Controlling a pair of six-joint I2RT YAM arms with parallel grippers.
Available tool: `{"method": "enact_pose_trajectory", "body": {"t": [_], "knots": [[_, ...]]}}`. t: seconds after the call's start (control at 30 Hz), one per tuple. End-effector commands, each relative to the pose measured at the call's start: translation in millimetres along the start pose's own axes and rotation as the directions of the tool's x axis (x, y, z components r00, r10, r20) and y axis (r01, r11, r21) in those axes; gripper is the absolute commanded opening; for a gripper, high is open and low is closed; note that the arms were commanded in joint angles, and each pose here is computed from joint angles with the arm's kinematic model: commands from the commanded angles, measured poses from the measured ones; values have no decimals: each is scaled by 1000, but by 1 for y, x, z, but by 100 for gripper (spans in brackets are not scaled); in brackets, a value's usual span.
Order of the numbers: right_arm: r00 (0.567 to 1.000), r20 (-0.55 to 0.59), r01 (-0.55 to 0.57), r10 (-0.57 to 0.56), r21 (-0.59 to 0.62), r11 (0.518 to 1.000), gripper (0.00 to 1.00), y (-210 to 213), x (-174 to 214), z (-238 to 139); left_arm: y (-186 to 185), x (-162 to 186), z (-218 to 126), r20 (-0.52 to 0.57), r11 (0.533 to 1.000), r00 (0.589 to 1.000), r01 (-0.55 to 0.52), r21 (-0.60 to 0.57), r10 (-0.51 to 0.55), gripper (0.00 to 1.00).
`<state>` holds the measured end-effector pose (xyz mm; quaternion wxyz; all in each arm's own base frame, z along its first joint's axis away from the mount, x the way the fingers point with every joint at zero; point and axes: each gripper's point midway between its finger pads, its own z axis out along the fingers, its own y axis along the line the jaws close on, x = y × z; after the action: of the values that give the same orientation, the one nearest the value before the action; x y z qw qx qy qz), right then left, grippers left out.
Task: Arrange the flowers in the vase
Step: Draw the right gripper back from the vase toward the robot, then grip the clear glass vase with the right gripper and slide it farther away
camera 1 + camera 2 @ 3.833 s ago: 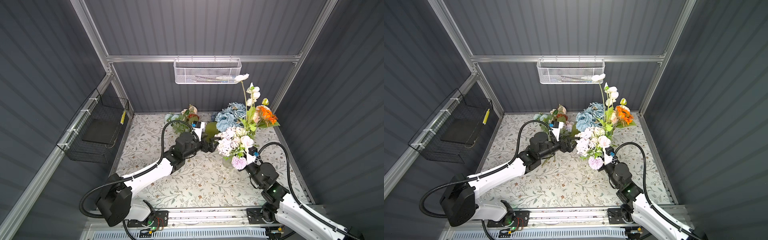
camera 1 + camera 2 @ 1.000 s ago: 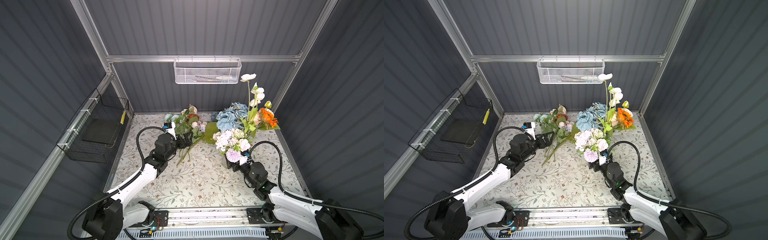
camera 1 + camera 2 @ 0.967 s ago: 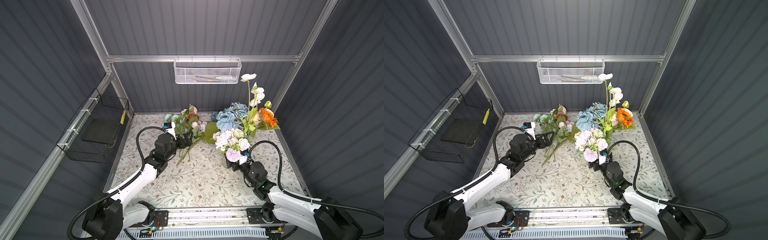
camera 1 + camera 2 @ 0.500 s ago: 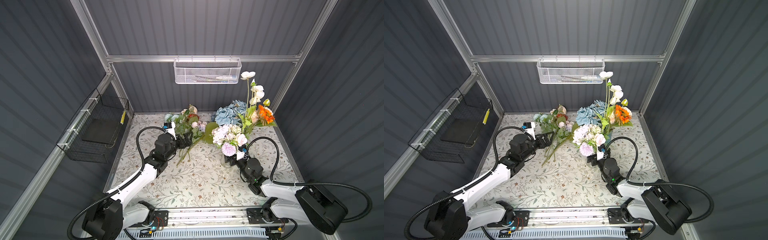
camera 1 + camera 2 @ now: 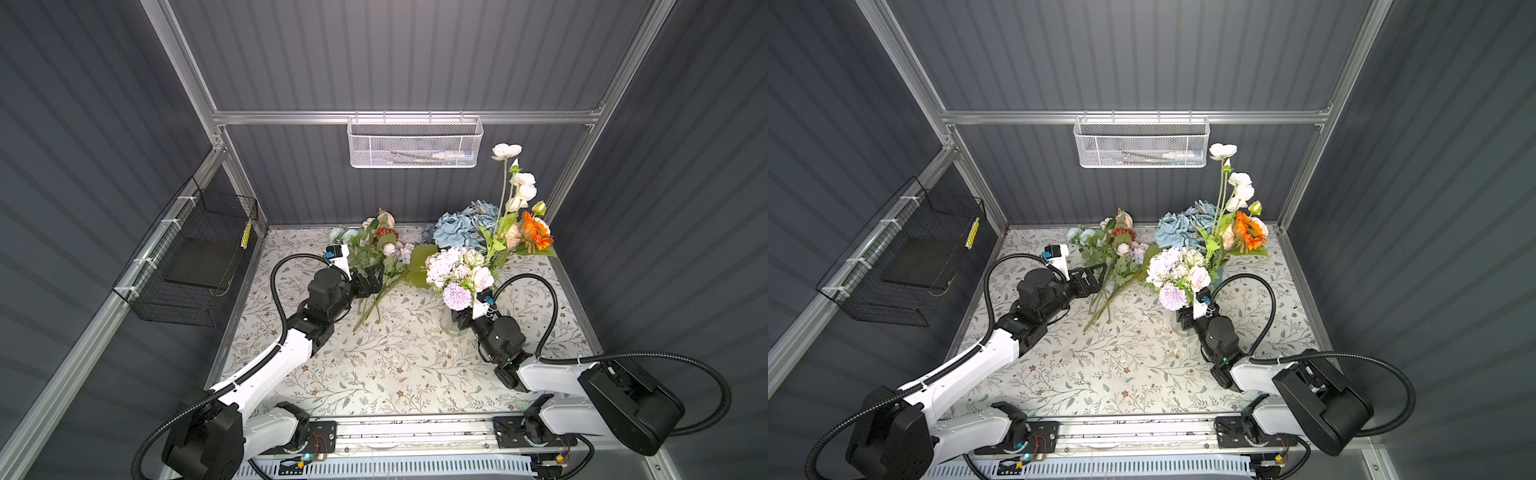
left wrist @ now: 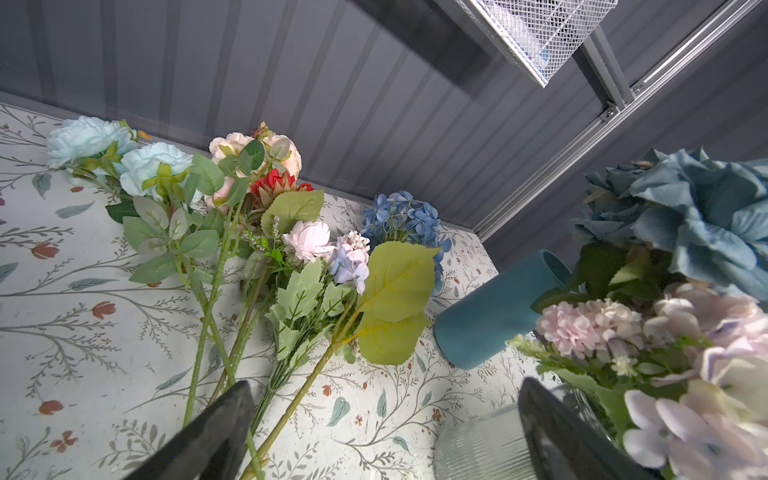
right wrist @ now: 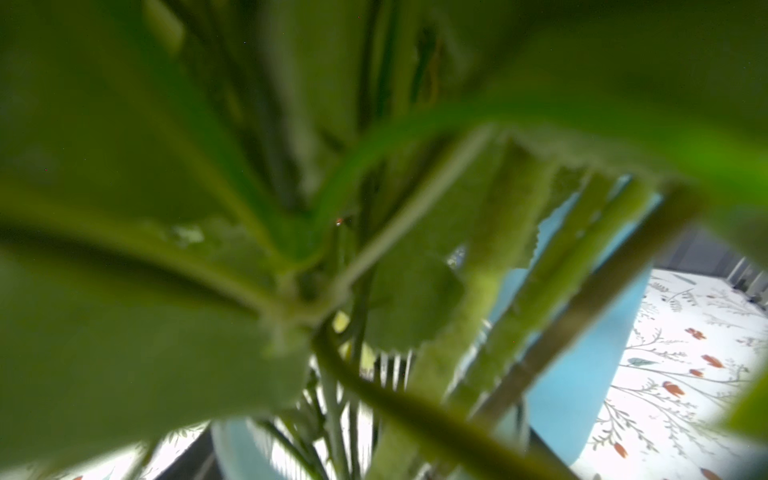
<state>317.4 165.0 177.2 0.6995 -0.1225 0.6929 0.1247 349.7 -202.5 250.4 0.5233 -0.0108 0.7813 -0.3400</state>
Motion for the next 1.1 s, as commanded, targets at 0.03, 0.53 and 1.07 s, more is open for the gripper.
{"method": "enact_pose_trajectory", "body": {"t": [0.03,0.53,1.07], "knots": [[999,32,-10,9,34,999,53,-8,-5,-7,3,-1,-4,12,1000,999,-29,-9,29,99],[996,71,42,-61,248,968,31,-54,-32,-42,5,-1,-8,23,999,999,-43,-11,43,99],[968,217,17,-128,449,893,24,-145,-108,-63,0,0,-1,17,999,999,-28,20,28,99]]}}
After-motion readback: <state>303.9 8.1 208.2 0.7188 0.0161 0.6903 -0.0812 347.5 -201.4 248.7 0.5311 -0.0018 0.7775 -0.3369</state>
